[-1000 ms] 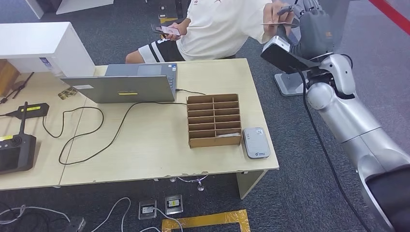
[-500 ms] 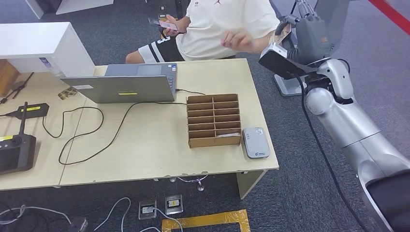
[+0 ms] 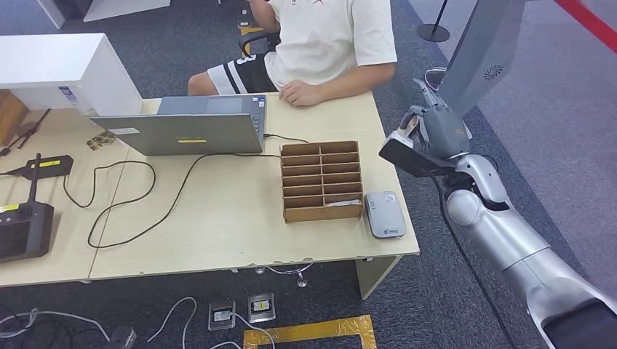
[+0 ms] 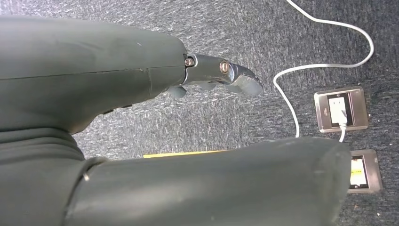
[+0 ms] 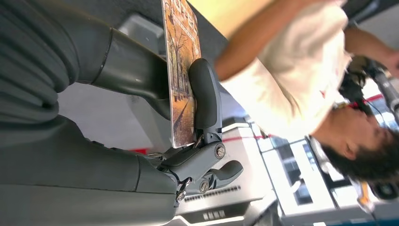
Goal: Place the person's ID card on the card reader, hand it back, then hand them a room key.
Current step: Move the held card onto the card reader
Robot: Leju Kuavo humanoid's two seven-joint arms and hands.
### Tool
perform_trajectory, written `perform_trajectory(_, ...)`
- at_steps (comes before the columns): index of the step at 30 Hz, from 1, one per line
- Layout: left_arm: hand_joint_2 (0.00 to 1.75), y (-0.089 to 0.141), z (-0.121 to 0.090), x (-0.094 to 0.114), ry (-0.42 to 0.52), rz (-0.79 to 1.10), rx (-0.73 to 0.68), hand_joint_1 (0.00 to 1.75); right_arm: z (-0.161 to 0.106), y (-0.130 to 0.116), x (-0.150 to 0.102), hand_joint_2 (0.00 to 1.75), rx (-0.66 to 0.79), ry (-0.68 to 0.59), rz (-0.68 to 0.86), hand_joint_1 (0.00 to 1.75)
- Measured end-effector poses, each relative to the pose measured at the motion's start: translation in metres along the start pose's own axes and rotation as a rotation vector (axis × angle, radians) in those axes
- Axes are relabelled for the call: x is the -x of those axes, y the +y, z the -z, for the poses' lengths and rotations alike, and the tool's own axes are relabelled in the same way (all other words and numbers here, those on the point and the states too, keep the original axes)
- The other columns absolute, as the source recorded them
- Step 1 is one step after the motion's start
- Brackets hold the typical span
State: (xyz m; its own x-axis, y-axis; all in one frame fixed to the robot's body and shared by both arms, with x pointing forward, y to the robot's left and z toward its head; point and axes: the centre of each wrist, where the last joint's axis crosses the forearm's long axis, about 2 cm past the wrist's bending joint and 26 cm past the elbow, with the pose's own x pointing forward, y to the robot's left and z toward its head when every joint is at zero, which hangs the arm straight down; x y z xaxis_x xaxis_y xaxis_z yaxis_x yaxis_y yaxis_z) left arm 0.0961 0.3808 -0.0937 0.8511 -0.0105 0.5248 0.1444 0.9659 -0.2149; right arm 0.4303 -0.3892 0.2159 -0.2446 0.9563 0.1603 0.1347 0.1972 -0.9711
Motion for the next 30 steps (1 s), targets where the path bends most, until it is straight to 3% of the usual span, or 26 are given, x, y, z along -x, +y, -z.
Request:
perform_trajectory(10, 0.00, 0.000, 0.000, 0.000, 0.016, 0.008, 0.003, 0.00, -0.044, 0.053, 0.001, 1.75, -0.165, 0.073, 0.041, 1.75)
perform_trajectory(30, 0.00, -0.004, 0.002, 0.000, 0.027, 0.034, 0.020, 0.00, -0.064, 0.080, -0.019, 1.75, -0.260, 0.068, 0.032, 1.75)
